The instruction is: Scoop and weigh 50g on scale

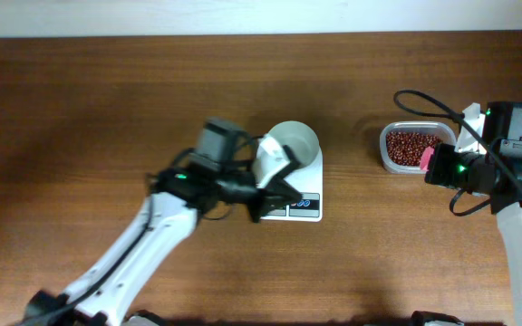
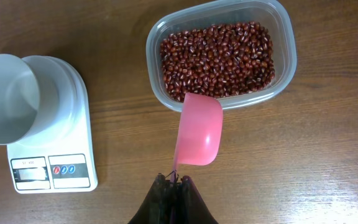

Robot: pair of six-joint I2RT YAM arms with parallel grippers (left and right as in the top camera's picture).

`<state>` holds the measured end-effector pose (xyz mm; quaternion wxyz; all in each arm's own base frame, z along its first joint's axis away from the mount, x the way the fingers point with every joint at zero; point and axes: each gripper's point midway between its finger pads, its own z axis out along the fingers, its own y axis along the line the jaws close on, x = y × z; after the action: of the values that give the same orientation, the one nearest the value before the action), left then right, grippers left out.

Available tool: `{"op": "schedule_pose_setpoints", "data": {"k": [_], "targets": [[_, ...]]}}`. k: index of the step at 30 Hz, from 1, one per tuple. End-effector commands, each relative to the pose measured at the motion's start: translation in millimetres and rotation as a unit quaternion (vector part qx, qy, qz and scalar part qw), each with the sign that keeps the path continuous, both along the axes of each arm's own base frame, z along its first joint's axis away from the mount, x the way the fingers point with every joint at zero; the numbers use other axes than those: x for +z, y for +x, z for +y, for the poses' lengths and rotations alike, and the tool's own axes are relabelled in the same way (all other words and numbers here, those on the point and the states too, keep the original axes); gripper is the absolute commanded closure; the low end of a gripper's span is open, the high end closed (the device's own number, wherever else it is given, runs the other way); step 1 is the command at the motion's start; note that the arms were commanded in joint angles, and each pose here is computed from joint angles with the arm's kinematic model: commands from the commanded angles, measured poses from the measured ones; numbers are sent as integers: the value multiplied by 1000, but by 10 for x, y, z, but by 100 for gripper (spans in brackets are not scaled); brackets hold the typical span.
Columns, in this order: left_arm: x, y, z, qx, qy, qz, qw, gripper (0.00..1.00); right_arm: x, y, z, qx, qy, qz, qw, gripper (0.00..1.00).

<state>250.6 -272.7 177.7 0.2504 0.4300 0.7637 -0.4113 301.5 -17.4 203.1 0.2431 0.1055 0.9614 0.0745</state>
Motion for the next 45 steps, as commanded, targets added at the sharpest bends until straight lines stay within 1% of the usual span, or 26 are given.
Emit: {"op": "schedule_pose_setpoints", "data": {"k": [1,2,3,4,5,8,9,11,15,27,30,35,37,45], "targets": [[-473,343,15,198,146,15,969,100,114,33,-12,-1,0,-17,1000,96],[-581,435,91,264,183,6,947,100,114,33,-12,-1,0,-17,1000,96],[-657,475,137,309,204,3,929,100,115,34,-12,-1,0,-17,1000,96],[-714,478,140,332,215,3,919,100,115,35,-12,-1,0,-18,1000,96],[-774,461,112,342,221,7,913,100,115,35,-12,-1,0,-18,1000,96],[-984,394,-7,332,240,11,912,100,115,35,-12,-1,1,-18,1000,96],[-1038,421,34,352,247,16,903,100,115,35,-12,-1,0,-18,1000,96],[-1125,453,71,371,255,20,893,100,114,33,-11,-1,1,-17,1000,96],[-1268,458,69,368,269,25,890,100,115,34,-11,-1,1,-17,1000,96],[-1396,440,29,359,274,36,892,100,114,33,-10,-1,1,-17,1000,96],[-1397,405,-24,332,272,34,902,100,111,28,-9,-1,1,-16,1000,96],[-1400,401,-24,330,273,33,903,100,104,15,-7,-1,2,-13,1000,96],[-1403,380,-46,320,273,35,907,100,104,15,-7,-1,2,-13,1000,96],[-1442,375,-40,319,277,37,906,100,104,15,-7,-1,2,-13,1000,96]]}}
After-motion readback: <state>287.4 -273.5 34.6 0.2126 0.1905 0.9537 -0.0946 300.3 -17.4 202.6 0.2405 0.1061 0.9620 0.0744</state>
